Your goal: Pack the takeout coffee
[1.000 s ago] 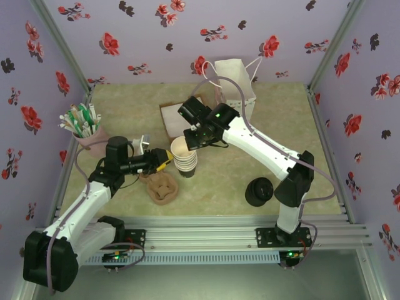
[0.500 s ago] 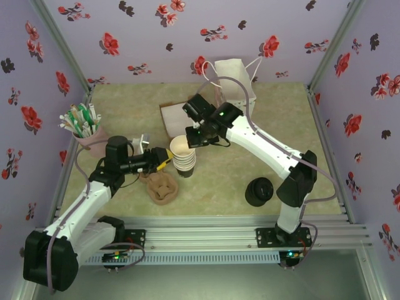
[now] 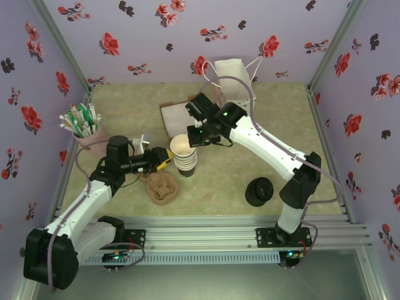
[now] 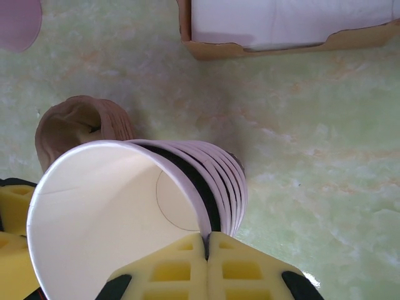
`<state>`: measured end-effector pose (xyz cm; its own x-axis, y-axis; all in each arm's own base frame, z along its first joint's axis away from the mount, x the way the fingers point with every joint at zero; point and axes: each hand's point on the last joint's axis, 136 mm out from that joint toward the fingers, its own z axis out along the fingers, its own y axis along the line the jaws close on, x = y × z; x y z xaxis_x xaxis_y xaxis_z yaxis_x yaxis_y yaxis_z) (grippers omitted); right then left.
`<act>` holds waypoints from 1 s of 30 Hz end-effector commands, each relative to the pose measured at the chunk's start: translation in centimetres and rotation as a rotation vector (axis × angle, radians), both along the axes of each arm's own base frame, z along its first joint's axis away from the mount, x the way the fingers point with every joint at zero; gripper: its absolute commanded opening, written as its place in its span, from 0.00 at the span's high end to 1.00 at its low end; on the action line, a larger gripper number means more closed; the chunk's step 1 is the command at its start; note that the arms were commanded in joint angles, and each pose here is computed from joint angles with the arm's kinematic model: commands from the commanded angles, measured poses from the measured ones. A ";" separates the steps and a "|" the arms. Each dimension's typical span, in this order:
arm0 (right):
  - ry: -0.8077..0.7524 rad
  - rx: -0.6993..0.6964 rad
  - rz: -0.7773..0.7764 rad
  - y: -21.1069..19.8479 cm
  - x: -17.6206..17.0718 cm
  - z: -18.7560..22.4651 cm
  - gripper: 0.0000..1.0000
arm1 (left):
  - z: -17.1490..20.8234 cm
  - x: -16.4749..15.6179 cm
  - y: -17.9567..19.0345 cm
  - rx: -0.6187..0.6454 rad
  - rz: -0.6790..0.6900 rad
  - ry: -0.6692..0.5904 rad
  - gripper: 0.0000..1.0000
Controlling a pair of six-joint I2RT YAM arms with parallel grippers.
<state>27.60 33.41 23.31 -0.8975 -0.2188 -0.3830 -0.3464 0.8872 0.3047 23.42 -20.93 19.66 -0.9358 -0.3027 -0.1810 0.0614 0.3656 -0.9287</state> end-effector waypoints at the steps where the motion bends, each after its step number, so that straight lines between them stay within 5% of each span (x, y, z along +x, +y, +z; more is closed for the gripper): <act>1: -0.047 0.064 -0.027 -0.3 0.4 3.0 1.00 | 0.0 0.0 -0.1 0.015 -0.007 -0.019 0.57; 22: -0.272 0.116 -0.077 -5.9 -0.5 13.1 1.00 | 1.6 0.4 0.3 0.060 0.005 -0.055 0.54; 30: -0.316 0.045 -0.158 -11.2 -2.5 11.7 1.00 | 5.4 -0.7 2.2 0.162 0.063 -0.178 0.21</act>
